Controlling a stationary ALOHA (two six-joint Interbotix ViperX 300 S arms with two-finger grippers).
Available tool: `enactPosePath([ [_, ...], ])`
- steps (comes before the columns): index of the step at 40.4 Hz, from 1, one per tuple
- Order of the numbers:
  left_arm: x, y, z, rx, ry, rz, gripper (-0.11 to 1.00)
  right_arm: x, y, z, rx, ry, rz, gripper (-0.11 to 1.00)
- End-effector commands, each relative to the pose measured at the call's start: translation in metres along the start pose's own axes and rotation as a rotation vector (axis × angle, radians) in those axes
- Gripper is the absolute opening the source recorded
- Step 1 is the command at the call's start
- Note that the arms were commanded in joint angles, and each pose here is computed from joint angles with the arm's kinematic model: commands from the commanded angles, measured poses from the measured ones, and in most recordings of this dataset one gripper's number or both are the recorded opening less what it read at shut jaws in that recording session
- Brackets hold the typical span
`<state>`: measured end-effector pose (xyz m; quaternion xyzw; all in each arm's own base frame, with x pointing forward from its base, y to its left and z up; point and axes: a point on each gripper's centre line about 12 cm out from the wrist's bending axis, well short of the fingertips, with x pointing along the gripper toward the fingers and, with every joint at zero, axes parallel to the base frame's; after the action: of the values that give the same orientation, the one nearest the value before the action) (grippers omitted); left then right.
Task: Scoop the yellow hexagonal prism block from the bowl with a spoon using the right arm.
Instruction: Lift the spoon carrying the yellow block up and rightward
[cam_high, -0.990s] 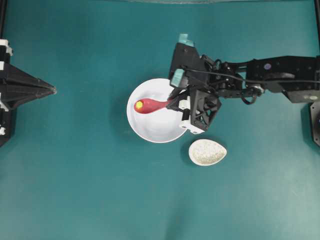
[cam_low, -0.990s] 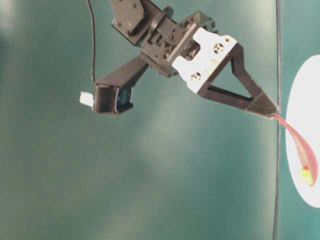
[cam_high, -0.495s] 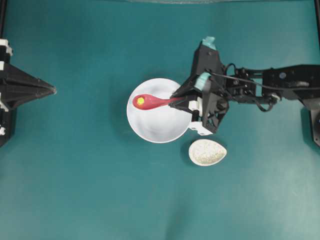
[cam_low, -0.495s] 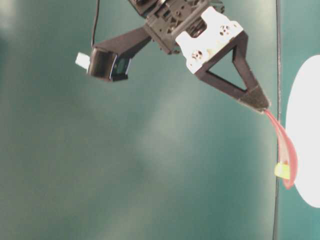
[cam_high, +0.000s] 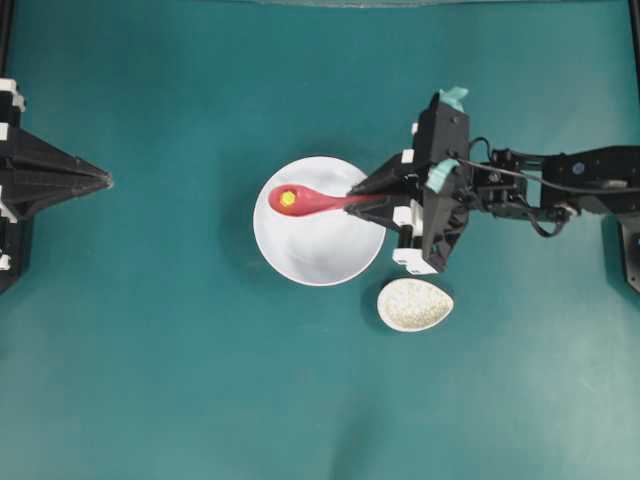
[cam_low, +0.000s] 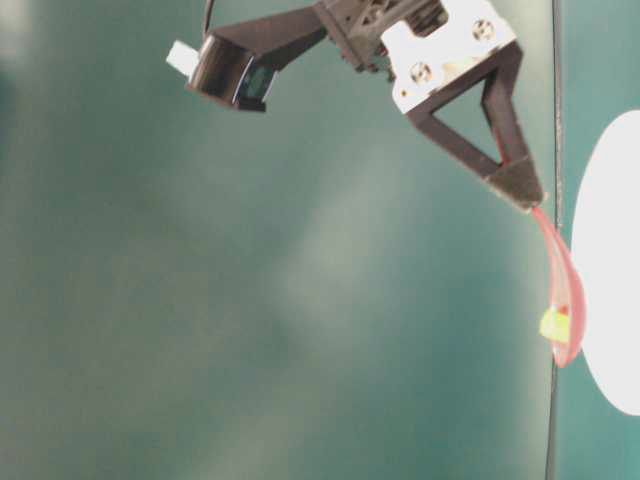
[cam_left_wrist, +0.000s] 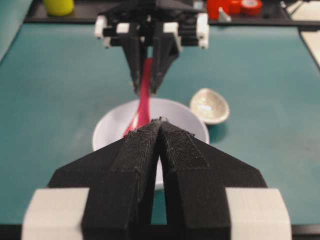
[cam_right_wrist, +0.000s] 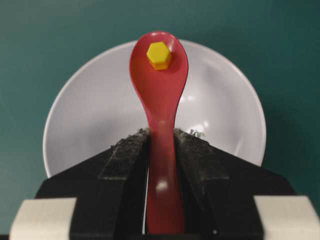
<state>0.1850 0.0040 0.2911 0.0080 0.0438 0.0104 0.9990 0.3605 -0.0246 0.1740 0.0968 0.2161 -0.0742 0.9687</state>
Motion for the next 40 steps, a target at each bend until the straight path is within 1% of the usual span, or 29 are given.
enactPosePath([
  [1,0.001,0.0,0.007,0.003,-0.015,0.0,0.02,-0.006,0.005,0.009,-0.014,-0.05,0.016,0.23],
  [8,0.001,0.0,0.008,0.002,-0.02,0.0,0.02,-0.011,0.005,0.007,-0.031,-0.073,0.023,0.23],
  [17,0.0,0.0,0.009,-0.002,-0.026,0.002,0.02,-0.018,0.005,0.01,-0.033,-0.115,0.026,0.23],
  [23,0.0,0.0,0.009,-0.002,-0.025,0.0,0.02,-0.019,0.005,0.01,-0.032,-0.117,0.027,0.23],
  [32,0.0,0.0,0.01,-0.003,-0.028,0.0,0.02,-0.027,0.008,0.025,-0.035,-0.162,0.036,0.23],
  [40,0.0,0.0,0.01,-0.005,-0.029,0.002,0.02,-0.042,0.01,0.042,-0.035,-0.215,0.046,0.23],
])
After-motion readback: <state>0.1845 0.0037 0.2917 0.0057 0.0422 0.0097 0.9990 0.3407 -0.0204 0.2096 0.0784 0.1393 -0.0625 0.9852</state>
